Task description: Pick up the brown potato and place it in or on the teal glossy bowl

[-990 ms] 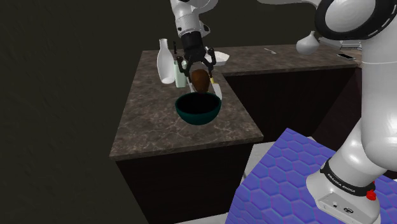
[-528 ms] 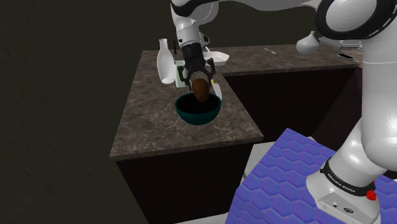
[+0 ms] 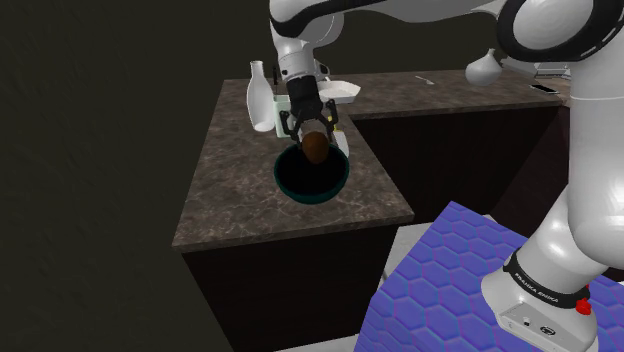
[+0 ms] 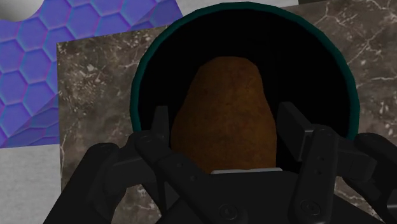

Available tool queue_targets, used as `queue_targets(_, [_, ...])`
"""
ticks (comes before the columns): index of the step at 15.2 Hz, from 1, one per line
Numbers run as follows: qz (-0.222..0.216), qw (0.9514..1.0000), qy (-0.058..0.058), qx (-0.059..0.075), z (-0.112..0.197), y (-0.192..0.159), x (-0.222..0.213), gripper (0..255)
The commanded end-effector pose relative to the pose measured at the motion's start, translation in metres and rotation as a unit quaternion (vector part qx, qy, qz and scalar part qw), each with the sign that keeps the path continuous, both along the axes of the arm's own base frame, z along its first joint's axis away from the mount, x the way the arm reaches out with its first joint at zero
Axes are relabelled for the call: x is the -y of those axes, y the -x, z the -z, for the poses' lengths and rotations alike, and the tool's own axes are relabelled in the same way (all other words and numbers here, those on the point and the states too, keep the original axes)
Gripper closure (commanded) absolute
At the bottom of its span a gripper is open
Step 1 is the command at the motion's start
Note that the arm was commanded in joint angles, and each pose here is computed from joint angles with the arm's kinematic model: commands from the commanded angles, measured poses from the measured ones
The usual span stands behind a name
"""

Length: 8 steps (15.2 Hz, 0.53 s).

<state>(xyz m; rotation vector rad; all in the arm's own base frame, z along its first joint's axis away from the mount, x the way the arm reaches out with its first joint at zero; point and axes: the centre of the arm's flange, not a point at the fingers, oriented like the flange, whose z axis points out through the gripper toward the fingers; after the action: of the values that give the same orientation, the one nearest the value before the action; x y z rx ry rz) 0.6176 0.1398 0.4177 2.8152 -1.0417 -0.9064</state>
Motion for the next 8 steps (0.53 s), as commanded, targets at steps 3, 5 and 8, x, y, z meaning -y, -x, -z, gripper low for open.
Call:
queue_targets(3, [-0.001, 1.0, 0.0, -0.005, 0.0055, -0.0001, -0.0012, 255])
queue_targets(5, [-0.001, 1.0, 0.0, -0.005, 0.0046, 0.0004, -0.0012, 0])
queue_targets(8, [-0.001, 1.0, 0.0, -0.005, 0.0046, 0.0002, -0.0013, 0])
